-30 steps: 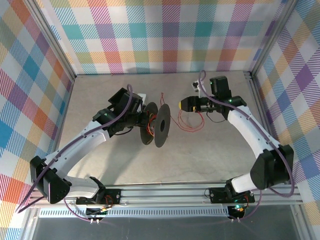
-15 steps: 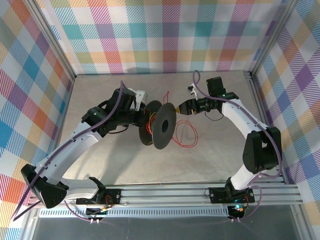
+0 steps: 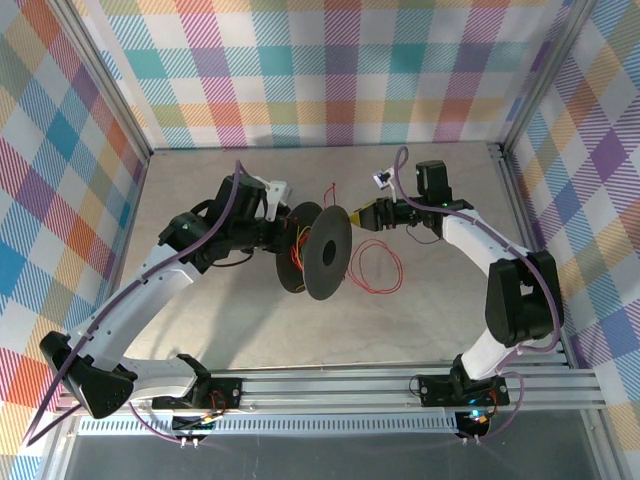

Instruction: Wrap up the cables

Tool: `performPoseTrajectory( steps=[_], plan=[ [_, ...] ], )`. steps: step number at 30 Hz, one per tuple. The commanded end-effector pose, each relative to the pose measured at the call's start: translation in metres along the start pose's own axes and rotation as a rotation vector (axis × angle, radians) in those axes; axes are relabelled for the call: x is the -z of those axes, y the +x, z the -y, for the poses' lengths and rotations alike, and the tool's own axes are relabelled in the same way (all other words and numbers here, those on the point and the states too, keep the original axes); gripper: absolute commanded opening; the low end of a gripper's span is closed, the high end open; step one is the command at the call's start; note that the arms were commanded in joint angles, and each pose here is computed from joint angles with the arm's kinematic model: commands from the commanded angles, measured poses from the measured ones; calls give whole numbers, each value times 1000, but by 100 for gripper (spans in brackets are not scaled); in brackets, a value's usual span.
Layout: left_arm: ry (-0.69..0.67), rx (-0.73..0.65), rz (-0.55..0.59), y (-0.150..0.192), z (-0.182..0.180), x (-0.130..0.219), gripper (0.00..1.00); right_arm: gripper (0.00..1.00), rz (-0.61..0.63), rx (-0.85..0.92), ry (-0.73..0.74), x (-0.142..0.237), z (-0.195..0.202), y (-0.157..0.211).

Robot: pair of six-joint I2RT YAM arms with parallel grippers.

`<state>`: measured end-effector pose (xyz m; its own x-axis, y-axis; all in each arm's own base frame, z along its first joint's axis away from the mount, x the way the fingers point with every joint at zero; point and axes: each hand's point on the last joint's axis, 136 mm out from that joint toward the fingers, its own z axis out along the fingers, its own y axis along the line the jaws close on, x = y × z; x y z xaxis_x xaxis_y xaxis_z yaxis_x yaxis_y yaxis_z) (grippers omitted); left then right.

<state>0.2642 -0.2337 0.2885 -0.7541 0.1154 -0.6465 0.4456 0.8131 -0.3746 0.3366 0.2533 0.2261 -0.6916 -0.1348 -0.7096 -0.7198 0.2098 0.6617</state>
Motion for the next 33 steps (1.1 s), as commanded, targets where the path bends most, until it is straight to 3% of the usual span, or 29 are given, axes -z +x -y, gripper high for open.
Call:
performPoseTrajectory(
  steps=[1, 10, 19, 26, 33],
  plan=[
    [204, -39, 119, -30, 46, 32, 0, 63, 23, 108, -118, 0, -23, -21],
    [202, -36, 119, -30, 44, 36, 0, 61, 51, 130, -69, 26, -28, -42],
    [199, -7, 141, -39, 41, 36, 0, 55, 4, -142, 93, 39, 11, 11],
    [237, 7, 157, -47, 44, 41, 0, 47, -26, -251, -6, 35, 2, 35],
    [364, 74, 166, -57, 49, 47, 0, 44, -48, -279, -117, 25, -8, 36]
  ],
)
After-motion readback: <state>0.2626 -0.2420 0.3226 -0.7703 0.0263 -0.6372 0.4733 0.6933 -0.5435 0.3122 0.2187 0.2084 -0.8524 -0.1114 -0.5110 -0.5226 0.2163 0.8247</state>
